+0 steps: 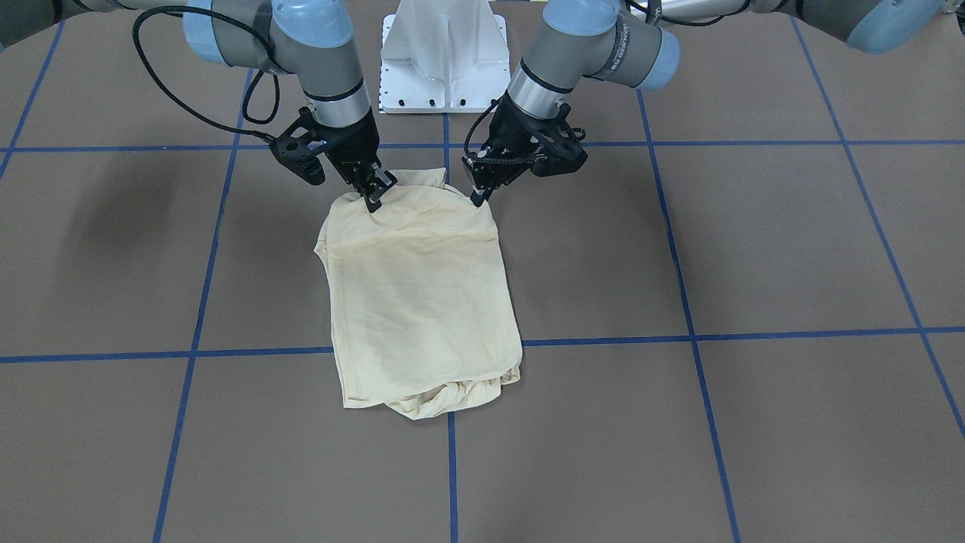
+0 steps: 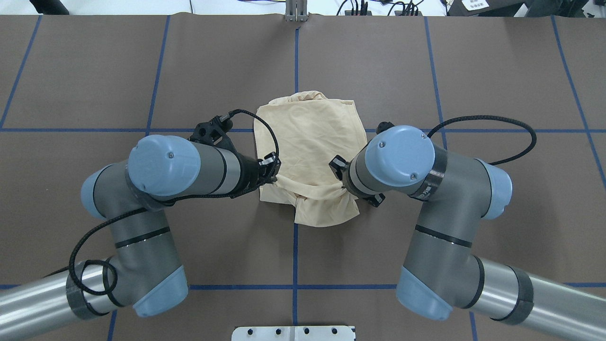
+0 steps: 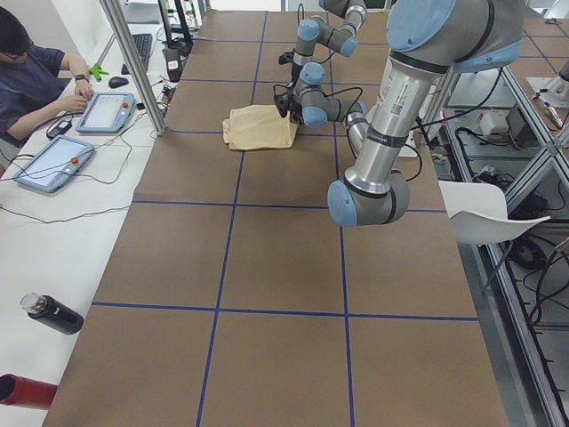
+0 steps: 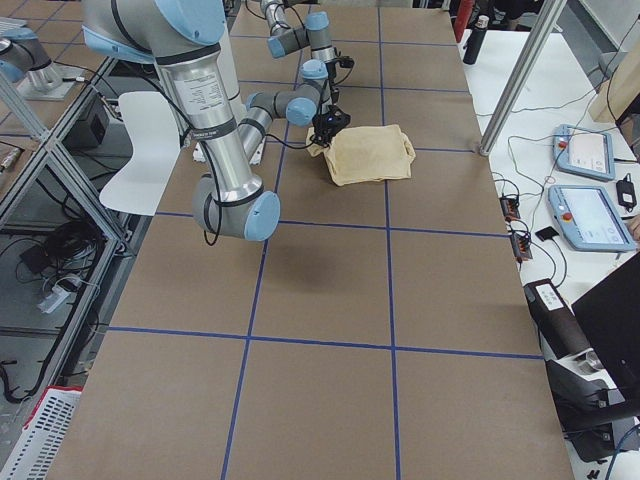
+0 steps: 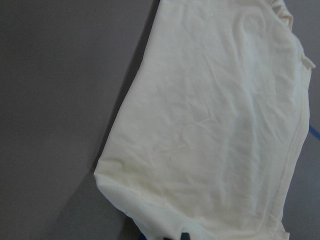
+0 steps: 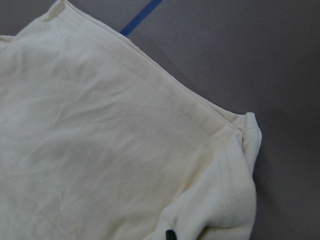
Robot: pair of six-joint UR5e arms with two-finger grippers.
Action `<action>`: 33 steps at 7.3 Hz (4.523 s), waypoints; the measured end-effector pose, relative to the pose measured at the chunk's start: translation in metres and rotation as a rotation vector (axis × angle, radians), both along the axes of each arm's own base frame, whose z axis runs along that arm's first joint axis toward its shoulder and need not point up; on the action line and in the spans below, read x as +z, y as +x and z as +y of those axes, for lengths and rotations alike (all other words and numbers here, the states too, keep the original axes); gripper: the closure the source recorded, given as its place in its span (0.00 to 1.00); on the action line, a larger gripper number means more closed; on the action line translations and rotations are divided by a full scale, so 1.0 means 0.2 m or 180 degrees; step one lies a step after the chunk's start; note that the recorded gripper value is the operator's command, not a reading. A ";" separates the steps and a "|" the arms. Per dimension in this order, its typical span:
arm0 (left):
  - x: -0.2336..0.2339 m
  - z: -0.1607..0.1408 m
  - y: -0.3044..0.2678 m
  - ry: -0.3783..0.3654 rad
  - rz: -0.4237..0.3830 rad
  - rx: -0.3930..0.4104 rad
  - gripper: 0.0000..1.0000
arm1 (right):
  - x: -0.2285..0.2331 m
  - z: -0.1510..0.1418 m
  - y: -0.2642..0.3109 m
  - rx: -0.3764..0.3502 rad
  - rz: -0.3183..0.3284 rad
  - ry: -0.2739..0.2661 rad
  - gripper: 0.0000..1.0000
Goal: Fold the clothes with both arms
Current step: 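Grip the near corners with both grippers and lift them away from the robot, then fold the near shirt end over onto the far half with both grippers, then release the shirt and raise both grippers away from the fold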
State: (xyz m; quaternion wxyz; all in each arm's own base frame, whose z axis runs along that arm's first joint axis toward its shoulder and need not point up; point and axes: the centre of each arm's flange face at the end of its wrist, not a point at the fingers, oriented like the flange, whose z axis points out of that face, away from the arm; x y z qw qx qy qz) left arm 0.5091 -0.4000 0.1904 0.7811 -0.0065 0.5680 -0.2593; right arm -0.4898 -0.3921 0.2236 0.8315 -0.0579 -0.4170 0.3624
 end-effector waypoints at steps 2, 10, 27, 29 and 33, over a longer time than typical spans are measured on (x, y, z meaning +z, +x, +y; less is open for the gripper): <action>-0.02 -0.26 -0.03 0.0071 -0.0028 -0.0177 1.00 | -0.08 -0.27 -0.02 0.0095 0.0071 0.0097 1.00; 0.15 -0.65 0.02 0.0069 0.0010 -0.0409 1.00 | -0.04 -0.87 -0.20 0.0173 0.0249 0.0167 1.00; 0.32 -1.00 -0.16 0.0174 0.0024 -0.0446 0.02 | 0.00 -1.22 0.01 -0.0017 0.0050 0.0220 0.00; 0.41 -0.93 -0.36 0.0287 -0.0008 -0.0290 0.02 | -0.13 -1.05 -0.08 -0.0267 0.0025 0.0492 0.00; 0.52 -0.83 -0.56 0.0400 -0.0092 -0.0183 0.01 | -0.22 -0.55 -0.49 -0.1135 0.0827 0.1488 0.00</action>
